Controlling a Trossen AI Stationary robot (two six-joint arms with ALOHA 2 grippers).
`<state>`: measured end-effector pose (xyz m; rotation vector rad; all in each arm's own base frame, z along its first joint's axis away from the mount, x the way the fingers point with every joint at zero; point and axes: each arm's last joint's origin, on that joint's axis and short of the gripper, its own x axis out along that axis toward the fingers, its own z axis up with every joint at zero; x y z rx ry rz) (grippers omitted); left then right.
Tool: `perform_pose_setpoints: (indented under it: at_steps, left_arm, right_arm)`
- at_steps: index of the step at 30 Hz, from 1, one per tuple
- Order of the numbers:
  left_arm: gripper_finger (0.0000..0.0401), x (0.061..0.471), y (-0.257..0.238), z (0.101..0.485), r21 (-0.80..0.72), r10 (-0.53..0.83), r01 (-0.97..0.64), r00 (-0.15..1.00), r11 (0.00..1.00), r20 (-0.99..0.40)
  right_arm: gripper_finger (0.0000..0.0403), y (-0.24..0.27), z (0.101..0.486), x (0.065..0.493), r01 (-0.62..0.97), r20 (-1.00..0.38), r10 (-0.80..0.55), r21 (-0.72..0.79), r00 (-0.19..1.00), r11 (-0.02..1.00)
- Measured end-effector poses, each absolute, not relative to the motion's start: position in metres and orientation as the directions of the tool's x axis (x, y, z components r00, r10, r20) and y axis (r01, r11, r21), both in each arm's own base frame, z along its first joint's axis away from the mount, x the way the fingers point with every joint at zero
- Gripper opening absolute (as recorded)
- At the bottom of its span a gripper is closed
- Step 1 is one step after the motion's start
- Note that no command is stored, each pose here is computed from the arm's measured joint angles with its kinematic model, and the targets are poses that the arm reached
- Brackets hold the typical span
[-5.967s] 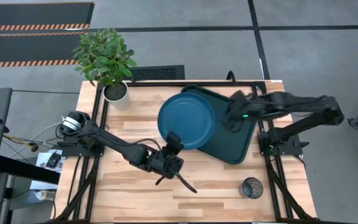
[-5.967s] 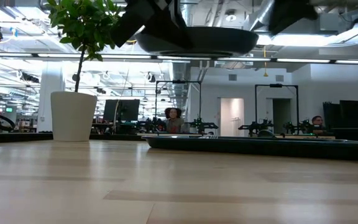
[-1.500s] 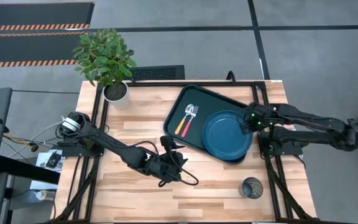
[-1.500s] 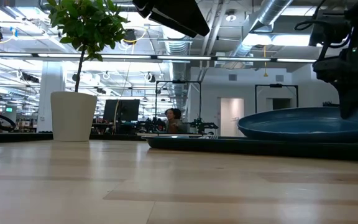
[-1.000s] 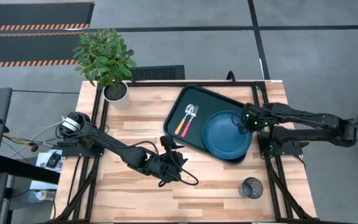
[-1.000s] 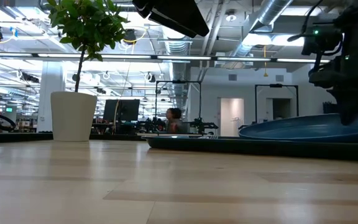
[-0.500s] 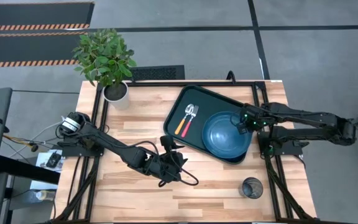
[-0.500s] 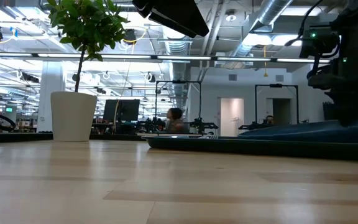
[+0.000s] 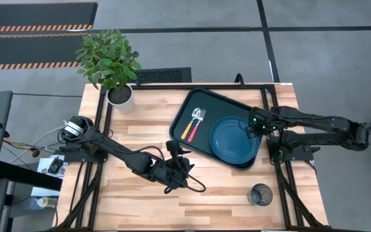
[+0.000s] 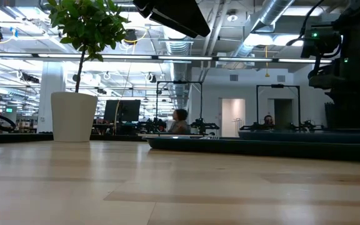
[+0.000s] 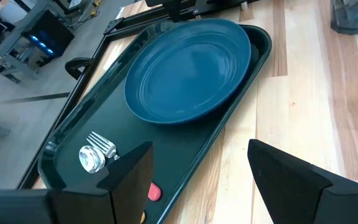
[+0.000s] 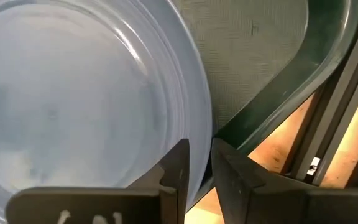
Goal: Pick and place plate/cup/fork/spoon on tray
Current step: Put the blue plate on the black tray to the right of the pink fork, then put the blue cup on the black tray above the blue plate
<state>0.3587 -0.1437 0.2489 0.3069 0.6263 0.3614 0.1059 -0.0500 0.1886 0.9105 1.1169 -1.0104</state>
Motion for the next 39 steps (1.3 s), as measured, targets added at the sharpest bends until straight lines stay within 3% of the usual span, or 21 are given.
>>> perform_pose_setpoints:
  at_steps: [3,14,21,27,35,39]
  left_arm:
    - [0.0254,0.359,-0.144,0.249,0.384,0.417,-0.234,0.752,0.893,-0.511]
    - [0.0254,0.359,-0.144,0.249,0.373,0.406,-0.228,0.754,0.899,-0.517]
    - [0.0254,0.359,-0.144,0.249,0.359,0.392,-0.221,0.756,0.907,-0.524]
    - [0.0254,0.359,-0.145,0.249,0.348,0.384,-0.219,0.758,0.912,-0.528]
    - [0.0254,0.360,-0.141,0.249,0.328,0.390,-0.243,0.754,0.913,-0.529]
    - [0.0254,0.360,-0.141,0.249,0.326,0.391,-0.246,0.753,0.913,-0.528]
  right_arm:
    - [0.0094,-0.050,0.193,0.108,0.946,-0.975,-0.164,0.093,0.150,0.311]
    - [0.0093,-0.031,0.266,0.129,0.759,-0.902,0.023,0.377,0.432,0.530]
    - [0.0093,0.019,0.276,0.124,0.689,-0.910,0.149,0.392,0.386,0.610]
    - [0.0093,0.060,0.273,0.105,0.682,-0.940,0.164,0.331,0.299,0.652]
    - [0.0094,0.097,0.269,0.088,0.630,-0.936,0.131,0.319,0.327,0.708]
    - [0.0114,0.117,0.262,0.090,0.567,-0.938,0.134,0.303,0.319,0.766]
